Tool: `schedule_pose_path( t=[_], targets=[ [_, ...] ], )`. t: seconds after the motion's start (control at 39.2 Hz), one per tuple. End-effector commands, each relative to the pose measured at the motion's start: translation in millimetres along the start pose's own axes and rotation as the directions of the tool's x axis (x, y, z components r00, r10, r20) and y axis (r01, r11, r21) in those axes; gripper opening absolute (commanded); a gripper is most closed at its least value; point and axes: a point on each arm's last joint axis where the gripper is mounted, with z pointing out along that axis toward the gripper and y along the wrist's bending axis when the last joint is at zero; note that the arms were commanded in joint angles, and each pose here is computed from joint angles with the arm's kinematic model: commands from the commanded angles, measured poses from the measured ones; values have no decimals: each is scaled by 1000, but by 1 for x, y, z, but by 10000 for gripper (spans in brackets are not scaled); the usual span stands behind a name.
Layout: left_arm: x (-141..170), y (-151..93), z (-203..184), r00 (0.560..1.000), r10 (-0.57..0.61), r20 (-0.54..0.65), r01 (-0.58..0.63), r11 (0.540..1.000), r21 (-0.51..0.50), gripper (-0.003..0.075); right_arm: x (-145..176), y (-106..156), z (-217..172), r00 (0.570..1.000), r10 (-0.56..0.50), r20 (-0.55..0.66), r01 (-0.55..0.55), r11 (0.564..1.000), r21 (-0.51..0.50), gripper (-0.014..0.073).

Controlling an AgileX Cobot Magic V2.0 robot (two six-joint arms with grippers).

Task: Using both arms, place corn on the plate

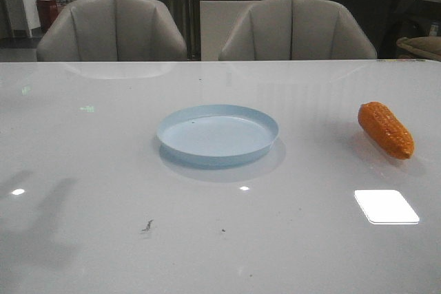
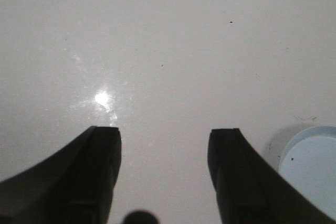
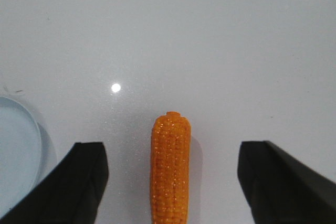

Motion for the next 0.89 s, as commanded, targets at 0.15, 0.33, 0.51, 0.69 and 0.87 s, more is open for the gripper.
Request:
schedule_pose_path(
  t=[0.15,0.33,0.51,0.69,0.87],
  targets=[
    [27,-13,-69,975,-6,224,25,996,-84,440,-12,-1,48,999,-12,-36,12,1000,11,624],
    [73,-19,-87,965,-16,264,50,991,-124,440,3,-1,83,993,-14,-120,16,1000,15,624],
    [112,-24,-100,969,-19,248,55,989,-140,440,23,-1,108,979,-29,-201,33,999,18,624],
    [128,-27,-105,972,-23,232,56,989,-139,440,29,-2,114,973,-28,-227,34,999,20,622],
    [128,-28,-106,973,-23,229,56,989,-138,440,35,-3,121,968,-28,-250,34,999,22,486]
  ],
)
